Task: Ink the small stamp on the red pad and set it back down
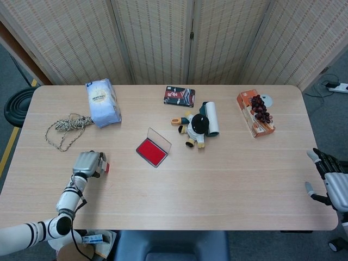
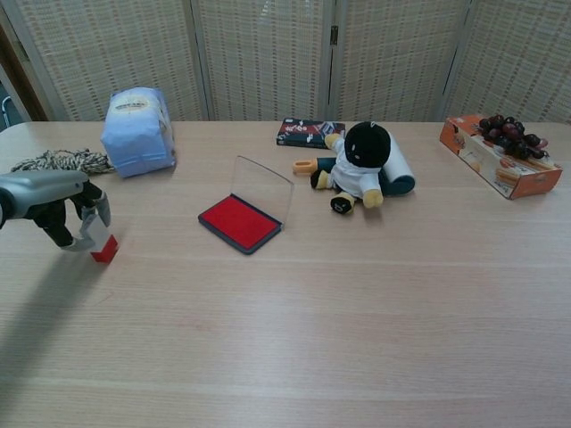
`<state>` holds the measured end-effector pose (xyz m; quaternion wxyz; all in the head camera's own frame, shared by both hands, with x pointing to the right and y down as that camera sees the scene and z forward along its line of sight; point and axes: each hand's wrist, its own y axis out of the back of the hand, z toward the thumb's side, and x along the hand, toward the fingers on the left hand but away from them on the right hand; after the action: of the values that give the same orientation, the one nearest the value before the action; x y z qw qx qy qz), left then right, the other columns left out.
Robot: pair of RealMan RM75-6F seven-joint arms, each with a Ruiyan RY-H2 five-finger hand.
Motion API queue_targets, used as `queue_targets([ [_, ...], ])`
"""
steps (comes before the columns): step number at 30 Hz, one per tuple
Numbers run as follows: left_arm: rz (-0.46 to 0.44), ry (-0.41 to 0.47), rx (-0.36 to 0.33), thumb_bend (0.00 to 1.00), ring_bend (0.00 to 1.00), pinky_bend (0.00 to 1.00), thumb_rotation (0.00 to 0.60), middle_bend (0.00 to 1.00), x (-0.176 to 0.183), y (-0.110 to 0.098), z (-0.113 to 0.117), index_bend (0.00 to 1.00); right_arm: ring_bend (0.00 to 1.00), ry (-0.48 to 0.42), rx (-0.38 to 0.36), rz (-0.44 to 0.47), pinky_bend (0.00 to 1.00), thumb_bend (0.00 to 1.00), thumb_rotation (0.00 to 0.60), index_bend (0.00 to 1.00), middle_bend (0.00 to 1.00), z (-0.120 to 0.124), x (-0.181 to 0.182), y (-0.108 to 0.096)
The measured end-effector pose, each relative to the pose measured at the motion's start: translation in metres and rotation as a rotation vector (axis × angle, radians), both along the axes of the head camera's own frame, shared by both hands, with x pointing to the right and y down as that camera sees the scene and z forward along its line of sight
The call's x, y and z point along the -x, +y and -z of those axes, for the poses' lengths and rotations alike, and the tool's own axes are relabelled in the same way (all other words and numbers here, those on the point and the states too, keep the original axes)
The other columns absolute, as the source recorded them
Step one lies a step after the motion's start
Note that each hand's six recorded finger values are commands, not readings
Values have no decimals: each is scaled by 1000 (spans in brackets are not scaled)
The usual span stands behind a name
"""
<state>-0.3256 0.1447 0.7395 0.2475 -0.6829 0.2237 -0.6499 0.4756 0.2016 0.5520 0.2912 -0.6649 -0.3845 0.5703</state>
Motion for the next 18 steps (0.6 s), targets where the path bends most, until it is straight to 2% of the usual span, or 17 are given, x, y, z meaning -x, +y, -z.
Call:
queue_targets([
  [3, -3, 8, 9, 326, 274, 379, 594, 463, -1, 2, 1, 391, 0, -1, -4, 0, 0, 416, 600, 20, 0, 1, 0, 0],
  [12, -9, 13, 29, 303, 187, 379, 391, 308, -2, 5, 2, 175, 0, -4, -15, 4, 0, 416, 600, 20, 0, 4, 1, 1],
  [18, -6, 17, 19, 298, 144, 379, 368, 249, -3, 4, 7, 137, 0, -4, -17, 4, 0, 416, 600, 20, 0, 4, 0, 1],
])
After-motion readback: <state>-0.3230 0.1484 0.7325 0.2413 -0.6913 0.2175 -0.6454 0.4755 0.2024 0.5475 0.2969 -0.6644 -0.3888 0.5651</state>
